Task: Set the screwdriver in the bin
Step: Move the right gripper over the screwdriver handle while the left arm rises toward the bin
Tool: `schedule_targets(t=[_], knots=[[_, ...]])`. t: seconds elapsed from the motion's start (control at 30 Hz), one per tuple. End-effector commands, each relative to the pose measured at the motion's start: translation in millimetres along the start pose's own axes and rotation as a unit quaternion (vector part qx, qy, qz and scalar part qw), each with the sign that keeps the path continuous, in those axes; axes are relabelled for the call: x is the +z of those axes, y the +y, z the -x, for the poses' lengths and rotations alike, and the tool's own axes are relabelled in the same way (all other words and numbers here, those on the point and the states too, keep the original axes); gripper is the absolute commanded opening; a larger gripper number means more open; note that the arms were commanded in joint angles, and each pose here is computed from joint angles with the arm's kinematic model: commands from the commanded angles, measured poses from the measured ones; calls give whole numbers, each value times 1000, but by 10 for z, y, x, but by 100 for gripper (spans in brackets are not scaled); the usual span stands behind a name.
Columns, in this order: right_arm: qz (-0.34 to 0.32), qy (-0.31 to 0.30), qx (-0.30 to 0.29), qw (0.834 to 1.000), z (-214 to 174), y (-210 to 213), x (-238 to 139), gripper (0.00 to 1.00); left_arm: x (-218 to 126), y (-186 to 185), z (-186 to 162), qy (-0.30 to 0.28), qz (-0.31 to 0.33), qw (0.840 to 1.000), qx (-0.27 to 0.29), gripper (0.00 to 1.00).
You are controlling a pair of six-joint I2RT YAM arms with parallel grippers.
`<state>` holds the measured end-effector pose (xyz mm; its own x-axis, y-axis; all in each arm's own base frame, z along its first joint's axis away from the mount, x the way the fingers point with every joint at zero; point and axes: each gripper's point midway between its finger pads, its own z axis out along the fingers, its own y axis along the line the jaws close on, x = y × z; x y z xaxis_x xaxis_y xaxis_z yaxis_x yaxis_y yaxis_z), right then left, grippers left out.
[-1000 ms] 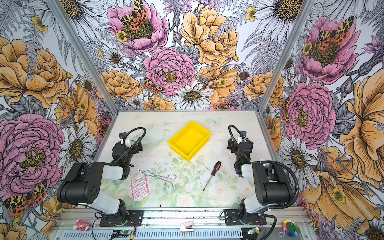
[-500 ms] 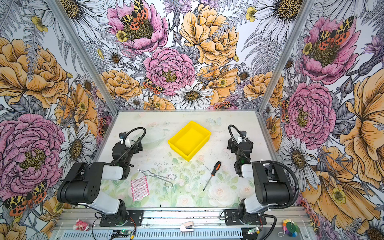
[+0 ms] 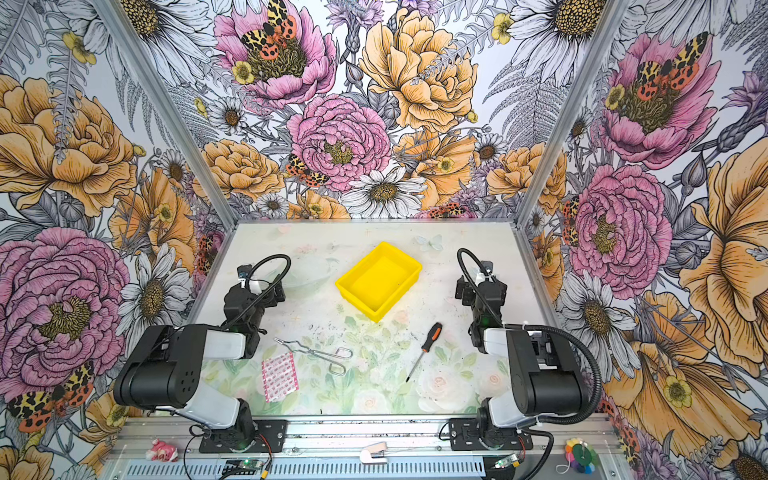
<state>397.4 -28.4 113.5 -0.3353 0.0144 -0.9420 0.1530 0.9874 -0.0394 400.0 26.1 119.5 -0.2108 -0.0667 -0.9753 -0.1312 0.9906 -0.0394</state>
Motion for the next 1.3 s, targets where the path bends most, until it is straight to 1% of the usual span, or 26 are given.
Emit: schedule_targets(t=[0.0,0.2,0.3,0.37,0.43,0.5,0.6,0.67,0.8,0.9,1.0,1.1,1.27], knots=[[-2,-12,3,1000,226,6,-78,100,2,21,164,-18,-4,1000,-16,99],[-18,-4,21,1000,424,-38,-289,99,-17,57,255,-11,4,1000,-21,99],[-37,4,40,999,534,-60,-418,99,-19,72,312,7,11,1000,-16,99],[-61,22,60,996,563,-112,-500,100,-34,60,337,21,8,1000,-14,99],[-90,53,92,990,555,-179,-588,100,-75,32,402,23,2,1000,-11,99],[-97,83,108,986,534,-171,-657,100,-112,19,469,24,-1,1000,-14,99],[-102,126,134,978,489,-114,-768,99,-145,-94,541,38,-23,999,-18,99],[-103,151,151,972,452,-73,-830,99,-171,-234,557,49,-50,997,-17,99],[-90,200,187,958,335,56,-938,100,-316,-663,620,50,-126,991,-12,99],[-80,246,218,941,134,159,-998,100,-468,-985,644,51,-188,981,-7,99],[-64,293,238,924,-100,331,-1038,99,-662,-1283,682,47,-256,965,-10,99],[-48,321,245,914,-253,526,-1078,100,-932,-1602,748,37,-340,940,4,99],[-29,354,240,904,-422,827,-1128,100,-1358,-1956,772,21,-434,900,35,99]])
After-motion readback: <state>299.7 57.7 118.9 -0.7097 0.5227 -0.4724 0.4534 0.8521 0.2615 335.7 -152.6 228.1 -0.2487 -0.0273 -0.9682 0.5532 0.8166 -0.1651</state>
